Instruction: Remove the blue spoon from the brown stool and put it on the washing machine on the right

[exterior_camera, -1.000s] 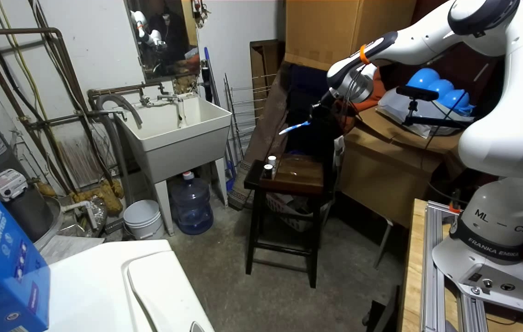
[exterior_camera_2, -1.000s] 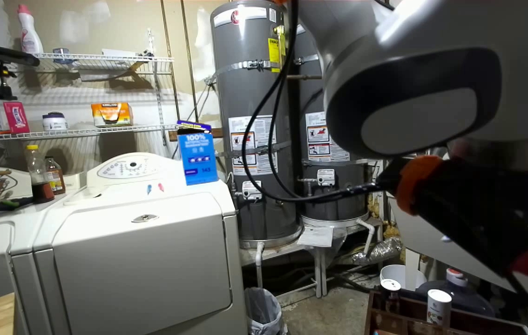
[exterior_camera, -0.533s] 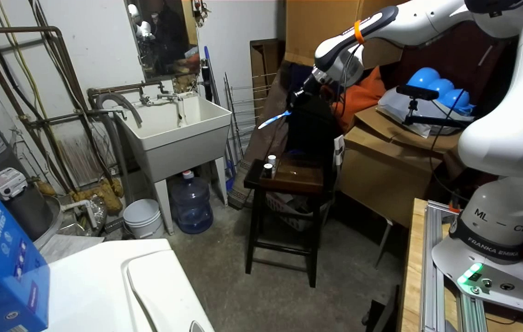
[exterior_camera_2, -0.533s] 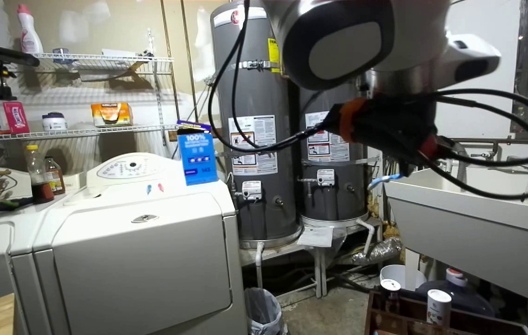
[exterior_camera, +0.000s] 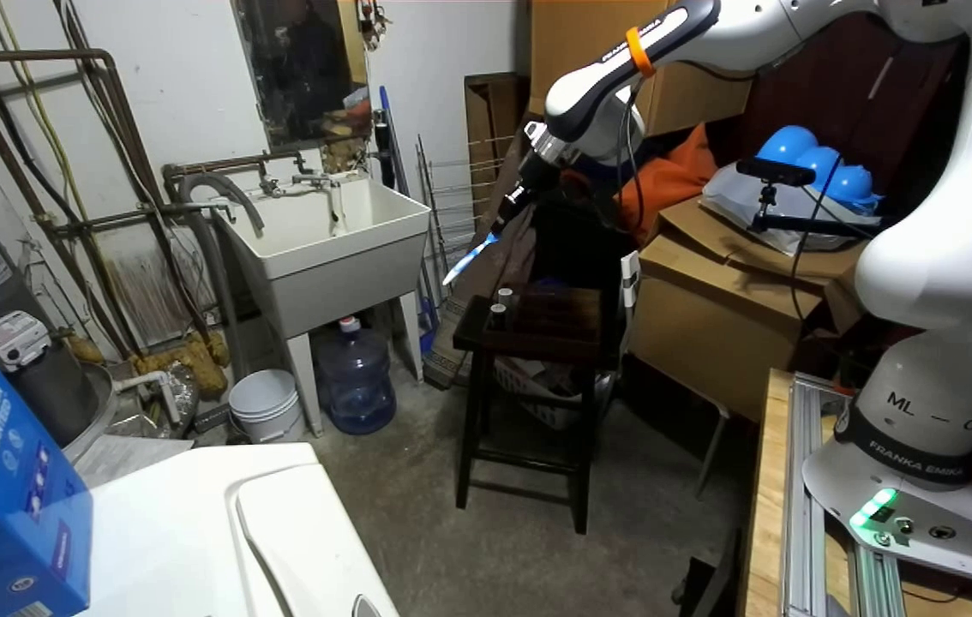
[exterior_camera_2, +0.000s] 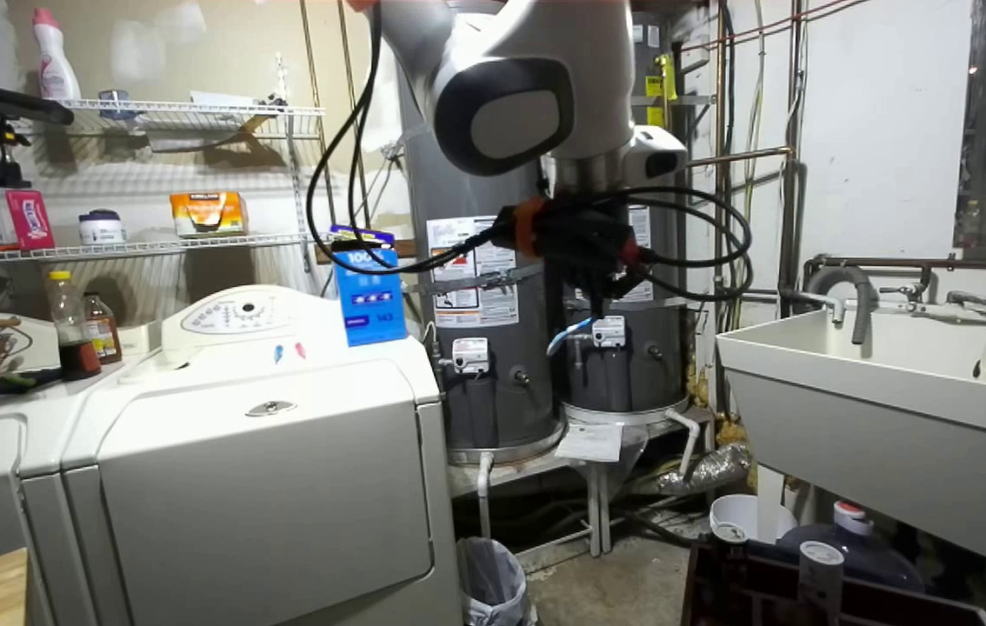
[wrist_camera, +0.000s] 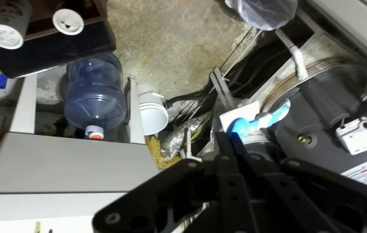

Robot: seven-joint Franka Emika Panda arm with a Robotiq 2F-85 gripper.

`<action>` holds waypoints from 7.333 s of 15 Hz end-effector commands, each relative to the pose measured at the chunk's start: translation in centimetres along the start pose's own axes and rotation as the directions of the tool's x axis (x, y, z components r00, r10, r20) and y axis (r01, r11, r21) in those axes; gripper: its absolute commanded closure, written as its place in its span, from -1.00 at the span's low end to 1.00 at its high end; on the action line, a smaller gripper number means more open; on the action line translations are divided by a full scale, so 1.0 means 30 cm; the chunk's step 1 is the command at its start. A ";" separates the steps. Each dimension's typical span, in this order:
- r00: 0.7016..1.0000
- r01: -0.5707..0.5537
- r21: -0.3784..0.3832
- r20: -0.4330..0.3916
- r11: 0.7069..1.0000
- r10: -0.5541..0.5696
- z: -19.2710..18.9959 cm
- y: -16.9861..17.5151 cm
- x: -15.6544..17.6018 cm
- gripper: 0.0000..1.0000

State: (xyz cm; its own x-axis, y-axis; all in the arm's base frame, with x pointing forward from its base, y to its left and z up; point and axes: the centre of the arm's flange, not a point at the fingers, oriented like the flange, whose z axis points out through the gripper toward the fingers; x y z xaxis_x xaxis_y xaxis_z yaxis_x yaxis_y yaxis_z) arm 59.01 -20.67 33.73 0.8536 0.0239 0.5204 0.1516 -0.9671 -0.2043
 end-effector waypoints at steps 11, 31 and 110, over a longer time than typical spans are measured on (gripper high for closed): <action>0.972 0.234 0.042 0.000 0.971 -0.234 0.103 -0.142 0.018 0.99; 0.767 0.640 0.299 -0.305 0.707 -0.565 0.163 -0.671 0.439 0.95; 0.805 0.449 0.765 -0.123 0.461 -0.580 1.234 -1.645 0.368 0.30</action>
State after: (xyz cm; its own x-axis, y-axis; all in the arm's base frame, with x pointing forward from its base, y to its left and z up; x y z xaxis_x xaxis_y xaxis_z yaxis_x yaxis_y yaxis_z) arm 74.50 34.69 19.33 0.5416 0.5552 0.6312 0.8348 -0.2671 -0.4814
